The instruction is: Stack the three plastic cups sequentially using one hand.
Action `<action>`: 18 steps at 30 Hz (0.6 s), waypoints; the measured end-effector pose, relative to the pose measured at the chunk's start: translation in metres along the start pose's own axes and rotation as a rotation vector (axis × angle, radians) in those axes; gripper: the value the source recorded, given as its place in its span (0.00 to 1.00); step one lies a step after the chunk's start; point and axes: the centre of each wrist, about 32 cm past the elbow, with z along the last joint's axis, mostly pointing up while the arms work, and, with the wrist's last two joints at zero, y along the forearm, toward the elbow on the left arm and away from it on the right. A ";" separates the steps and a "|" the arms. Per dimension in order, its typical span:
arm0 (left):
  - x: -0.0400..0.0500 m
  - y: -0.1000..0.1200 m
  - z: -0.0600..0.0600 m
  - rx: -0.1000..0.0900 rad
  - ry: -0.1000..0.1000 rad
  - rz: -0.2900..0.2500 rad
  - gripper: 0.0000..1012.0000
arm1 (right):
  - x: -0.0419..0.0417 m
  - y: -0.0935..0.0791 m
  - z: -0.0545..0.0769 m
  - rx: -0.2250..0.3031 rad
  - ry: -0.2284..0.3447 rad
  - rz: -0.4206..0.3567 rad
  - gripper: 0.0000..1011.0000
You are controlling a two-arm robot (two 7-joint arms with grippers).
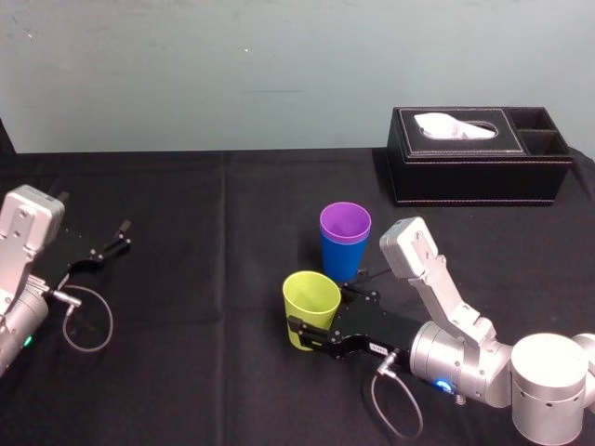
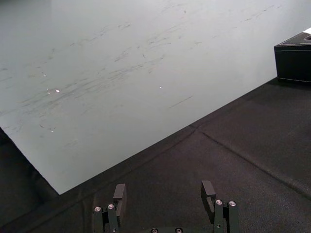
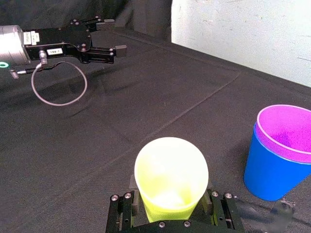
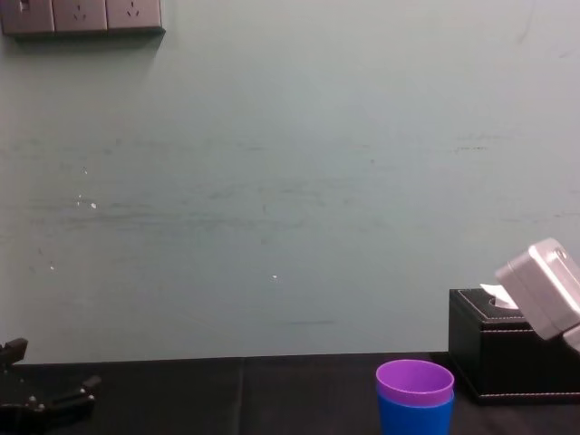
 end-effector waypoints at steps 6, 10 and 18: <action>0.0000 0.000 0.000 0.000 0.000 0.000 1.00 | 0.0000 0.000 0.000 0.001 0.000 0.000 0.72; 0.0000 0.000 0.000 0.000 0.000 0.000 1.00 | -0.0001 0.000 0.000 0.001 0.000 0.000 0.72; 0.0000 0.000 0.000 0.000 0.000 0.000 1.00 | -0.0042 -0.005 0.007 0.023 -0.021 -0.010 0.72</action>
